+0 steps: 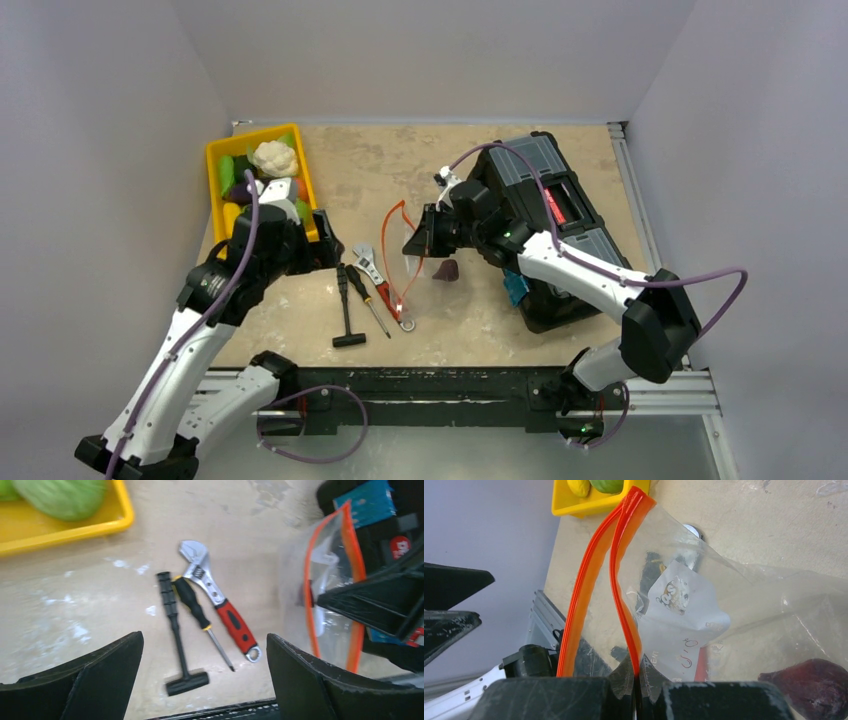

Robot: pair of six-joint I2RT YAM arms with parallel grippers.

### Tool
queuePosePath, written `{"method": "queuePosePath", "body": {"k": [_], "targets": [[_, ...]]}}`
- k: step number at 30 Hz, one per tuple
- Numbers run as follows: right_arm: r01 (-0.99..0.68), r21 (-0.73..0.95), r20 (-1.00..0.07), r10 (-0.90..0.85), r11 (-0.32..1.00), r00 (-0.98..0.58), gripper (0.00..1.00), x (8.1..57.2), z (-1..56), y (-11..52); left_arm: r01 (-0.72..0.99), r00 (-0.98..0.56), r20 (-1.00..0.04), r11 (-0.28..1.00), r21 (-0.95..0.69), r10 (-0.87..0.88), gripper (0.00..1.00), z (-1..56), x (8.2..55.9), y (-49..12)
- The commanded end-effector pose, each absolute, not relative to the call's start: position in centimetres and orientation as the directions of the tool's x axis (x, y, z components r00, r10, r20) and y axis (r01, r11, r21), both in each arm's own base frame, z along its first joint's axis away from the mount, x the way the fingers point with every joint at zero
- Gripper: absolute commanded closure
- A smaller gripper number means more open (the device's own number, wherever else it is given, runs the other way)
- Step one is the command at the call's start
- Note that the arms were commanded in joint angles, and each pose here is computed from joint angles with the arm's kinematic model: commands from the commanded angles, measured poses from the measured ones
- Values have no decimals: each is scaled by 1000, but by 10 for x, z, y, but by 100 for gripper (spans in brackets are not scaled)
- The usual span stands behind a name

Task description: Place the food in the zip-top bag and seal the zipper

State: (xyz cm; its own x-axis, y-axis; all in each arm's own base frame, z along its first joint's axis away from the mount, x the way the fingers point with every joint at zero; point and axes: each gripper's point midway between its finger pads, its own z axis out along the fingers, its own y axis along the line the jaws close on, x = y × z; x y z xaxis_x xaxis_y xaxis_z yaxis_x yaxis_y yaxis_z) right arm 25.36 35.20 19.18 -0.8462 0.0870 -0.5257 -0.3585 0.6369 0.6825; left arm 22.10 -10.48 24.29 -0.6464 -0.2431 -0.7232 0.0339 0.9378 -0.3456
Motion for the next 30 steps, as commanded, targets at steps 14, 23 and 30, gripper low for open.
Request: {"method": "queuePosePath", "body": {"k": [14, 23, 30], "targets": [[-444, 627, -615, 59, 640, -786, 100, 259, 200, 348, -268, -572, -759, 946, -184, -310, 7, 244, 280, -10], [-484, 642, -596, -11, 595, -803, 100, 256, 188, 364, -313, -654, -710, 948, -61, -262, 6, 231, 387, 17], [-518, 641, -609, -35, 567, -792, 100, 258, 194, 372, -285, -727, -662, 957, 53, -180, 17, 203, 455, 31]]}}
